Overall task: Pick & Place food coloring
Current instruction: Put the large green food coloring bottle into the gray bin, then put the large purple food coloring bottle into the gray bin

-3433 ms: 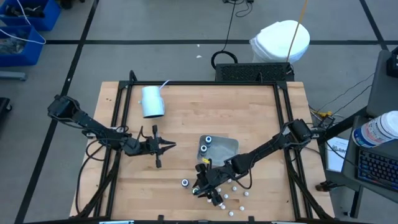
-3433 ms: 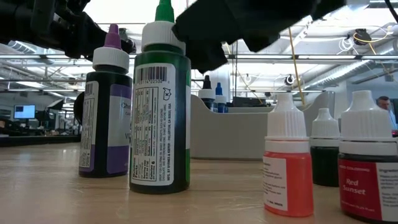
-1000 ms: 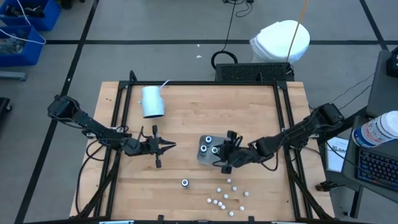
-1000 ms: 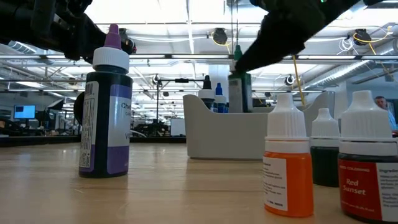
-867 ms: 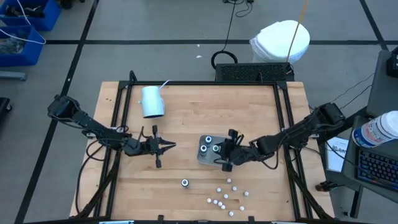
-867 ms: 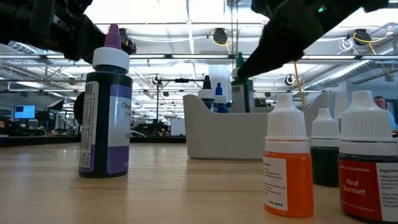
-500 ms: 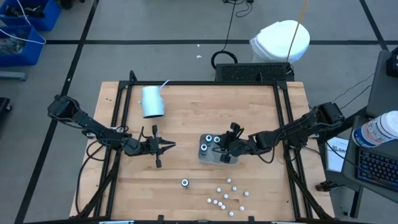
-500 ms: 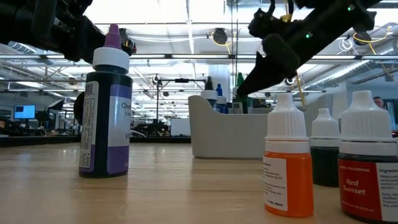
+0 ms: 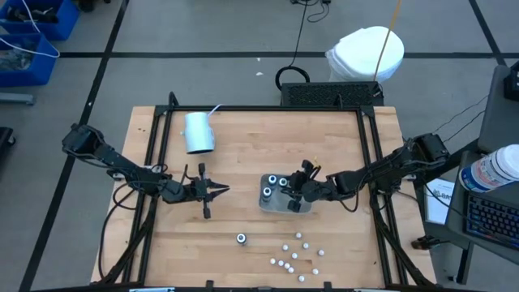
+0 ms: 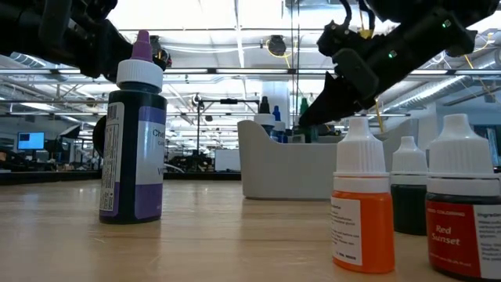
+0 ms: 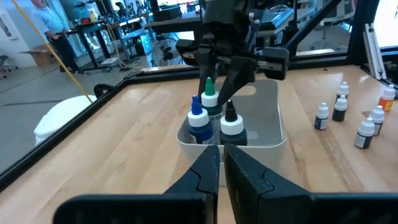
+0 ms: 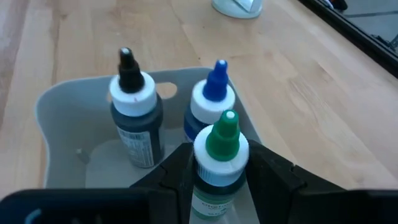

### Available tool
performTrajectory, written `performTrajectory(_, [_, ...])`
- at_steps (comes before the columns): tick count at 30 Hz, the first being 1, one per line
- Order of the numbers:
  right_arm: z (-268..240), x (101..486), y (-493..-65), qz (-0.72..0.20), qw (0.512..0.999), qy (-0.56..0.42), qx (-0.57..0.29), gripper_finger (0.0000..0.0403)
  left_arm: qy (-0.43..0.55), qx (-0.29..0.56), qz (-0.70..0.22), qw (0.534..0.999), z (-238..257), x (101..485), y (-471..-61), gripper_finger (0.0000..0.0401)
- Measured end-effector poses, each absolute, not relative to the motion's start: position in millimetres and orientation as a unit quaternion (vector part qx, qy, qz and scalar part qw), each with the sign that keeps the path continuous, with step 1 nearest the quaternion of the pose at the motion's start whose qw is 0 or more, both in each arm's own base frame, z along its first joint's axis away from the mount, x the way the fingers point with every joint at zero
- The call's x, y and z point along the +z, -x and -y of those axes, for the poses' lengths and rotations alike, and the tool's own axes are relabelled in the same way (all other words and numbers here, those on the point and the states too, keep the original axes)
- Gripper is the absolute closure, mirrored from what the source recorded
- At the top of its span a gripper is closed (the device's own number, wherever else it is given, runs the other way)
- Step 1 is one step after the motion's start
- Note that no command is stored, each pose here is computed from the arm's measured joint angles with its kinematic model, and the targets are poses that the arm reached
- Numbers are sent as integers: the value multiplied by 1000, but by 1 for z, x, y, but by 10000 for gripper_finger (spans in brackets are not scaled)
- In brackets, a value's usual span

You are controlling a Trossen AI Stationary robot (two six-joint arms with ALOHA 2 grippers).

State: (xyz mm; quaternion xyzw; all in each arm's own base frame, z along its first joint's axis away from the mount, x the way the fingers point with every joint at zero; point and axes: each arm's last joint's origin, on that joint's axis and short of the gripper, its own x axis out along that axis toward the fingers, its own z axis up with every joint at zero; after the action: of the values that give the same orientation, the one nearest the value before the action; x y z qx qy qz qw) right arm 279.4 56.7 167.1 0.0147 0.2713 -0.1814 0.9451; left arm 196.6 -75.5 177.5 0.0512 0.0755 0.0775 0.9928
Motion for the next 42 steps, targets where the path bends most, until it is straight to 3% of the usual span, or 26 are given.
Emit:
performTrajectory(27, [-56, 166, -279, -269, 944, -41, -189, 278, -39, 78, -75, 993, 76, 177, -197, 368])
performTrajectory(42, [-58, 173, -281, -245, 954, -19, -173, 203, -39, 78, -76, 993, 76, 177, -197, 368])
